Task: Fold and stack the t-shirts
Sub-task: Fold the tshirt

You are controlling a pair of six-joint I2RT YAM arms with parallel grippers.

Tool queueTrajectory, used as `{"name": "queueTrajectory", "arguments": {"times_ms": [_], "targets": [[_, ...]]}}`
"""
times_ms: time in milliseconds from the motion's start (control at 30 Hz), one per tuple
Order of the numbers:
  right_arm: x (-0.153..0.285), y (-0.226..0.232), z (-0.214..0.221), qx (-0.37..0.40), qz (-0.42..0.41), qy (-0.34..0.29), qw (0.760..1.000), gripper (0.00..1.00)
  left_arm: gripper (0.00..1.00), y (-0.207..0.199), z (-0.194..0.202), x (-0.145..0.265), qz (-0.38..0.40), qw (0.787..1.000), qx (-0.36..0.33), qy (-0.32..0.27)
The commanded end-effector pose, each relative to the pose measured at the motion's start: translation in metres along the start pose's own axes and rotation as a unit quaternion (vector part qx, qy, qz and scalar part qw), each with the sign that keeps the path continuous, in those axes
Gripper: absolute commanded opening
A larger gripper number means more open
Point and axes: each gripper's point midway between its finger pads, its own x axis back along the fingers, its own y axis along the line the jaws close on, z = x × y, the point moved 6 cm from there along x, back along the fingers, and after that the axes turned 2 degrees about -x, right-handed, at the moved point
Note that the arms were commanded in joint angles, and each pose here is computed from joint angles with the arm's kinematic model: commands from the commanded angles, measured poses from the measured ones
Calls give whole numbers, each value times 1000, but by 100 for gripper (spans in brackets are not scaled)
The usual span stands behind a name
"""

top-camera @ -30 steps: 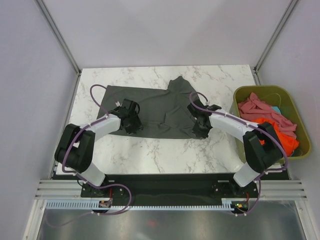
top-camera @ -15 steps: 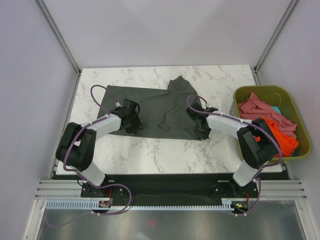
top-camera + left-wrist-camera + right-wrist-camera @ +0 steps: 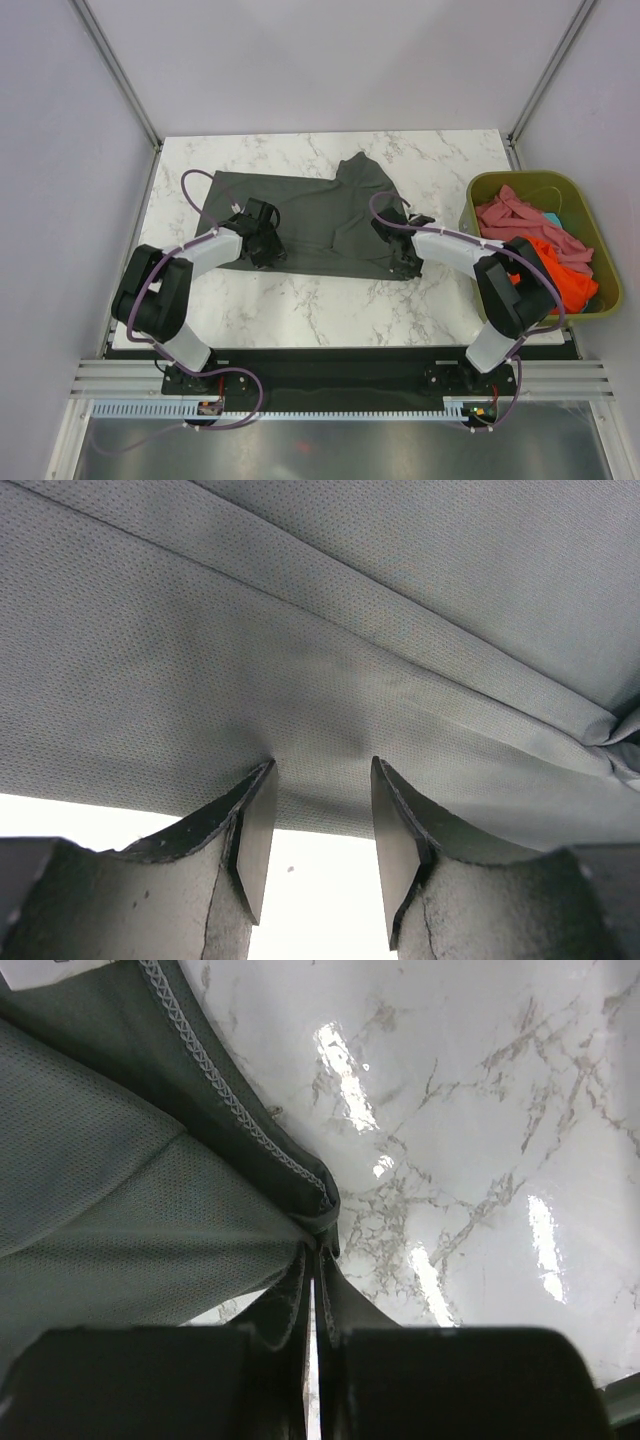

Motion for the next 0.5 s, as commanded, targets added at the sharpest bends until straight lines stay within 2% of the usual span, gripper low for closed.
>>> {"name": "queueTrajectory", "arguments": {"times_ms": [0,133,333,467], "targets": [[16,-11,-6,19,10,-14,1000,8,51,1,3,7,1,1000,11,8],[37,-9,-18,16,-9,-28,999,24,52,-11,-7,33,40,999,20,-12],[65,14,-42,33,-77,-47,995,30,55,-16,-19,51,56,997,20,-38],[59,37,-42,75,-137,-34,987,30,56,10,-37,42,37,998,46,-30]]}}
